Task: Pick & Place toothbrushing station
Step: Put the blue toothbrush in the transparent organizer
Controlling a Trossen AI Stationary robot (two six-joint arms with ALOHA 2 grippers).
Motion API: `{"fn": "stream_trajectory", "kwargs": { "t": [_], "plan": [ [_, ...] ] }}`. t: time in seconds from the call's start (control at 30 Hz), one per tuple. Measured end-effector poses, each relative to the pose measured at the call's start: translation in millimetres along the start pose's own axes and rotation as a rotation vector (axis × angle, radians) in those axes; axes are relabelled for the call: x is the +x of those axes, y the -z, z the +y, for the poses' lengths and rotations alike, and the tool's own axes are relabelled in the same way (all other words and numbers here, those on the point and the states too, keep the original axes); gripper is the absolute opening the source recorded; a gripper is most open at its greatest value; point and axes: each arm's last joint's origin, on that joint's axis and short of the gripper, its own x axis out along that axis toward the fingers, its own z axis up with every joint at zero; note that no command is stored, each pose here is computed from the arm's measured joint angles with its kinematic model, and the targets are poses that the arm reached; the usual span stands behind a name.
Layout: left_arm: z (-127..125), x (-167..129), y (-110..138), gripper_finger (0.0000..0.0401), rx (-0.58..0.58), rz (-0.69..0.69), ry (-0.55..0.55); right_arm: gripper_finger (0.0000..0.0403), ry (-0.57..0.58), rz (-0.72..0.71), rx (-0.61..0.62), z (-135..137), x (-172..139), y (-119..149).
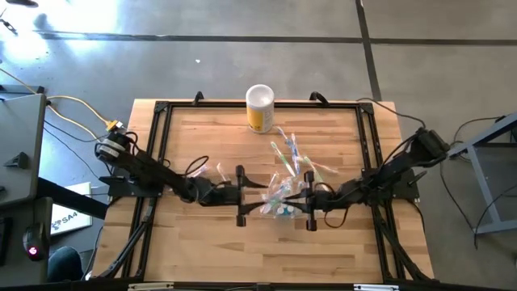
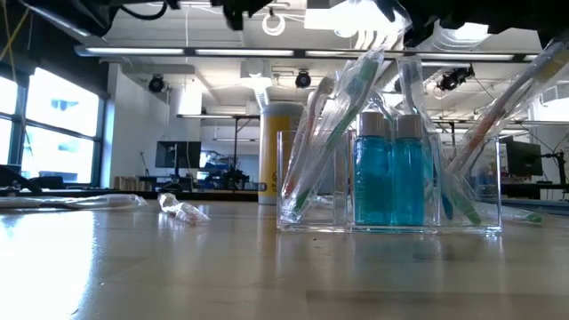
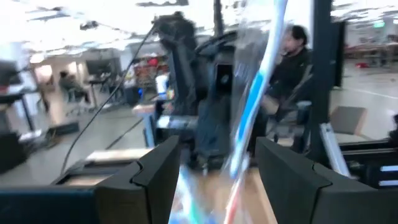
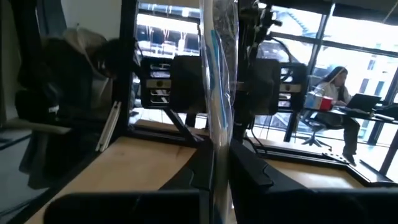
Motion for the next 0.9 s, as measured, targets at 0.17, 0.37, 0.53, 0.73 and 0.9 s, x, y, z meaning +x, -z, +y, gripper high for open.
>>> {"fn": "stream_trajectory", "kwargs": {
  "t": [0.17, 0.37, 0.53, 0.73, 0.9],
  "plan": [
    [-6.0, 14.1, -9.3, 0.0203, -0.008, 0.031, 0.066, 0.0017, -0.013, 0.057, -0.021, 4.9, 11.0, -0.7],
    [-9.2, 22.5, -13.1, 0.0203, 0.005, 0.097, 0.078, 0.0017, -0.016, 0.117, -0.013, 7.7, 17.7, -1.3],
    [-9.4, 22.8, -12.7, 0.0198, 0.008, 0.106, 0.079, 0.0017, -0.016, 0.121, -0.013, 8.4, 17.5, -1.0],
    [-10.4, 22.6, -11.9, 0.0126, 0.008, 0.111, 0.109, 0.0017, -0.015, 0.154, 0.006, 8.4, 17.1, 2.3],
    [-11.4, 22.3, -10.6, 0.0023, 0.026, 0.120, 0.142, 0.0027, -0.016, 0.172, 0.021, 8.7, 16.8, 4.1]
  ]
}}
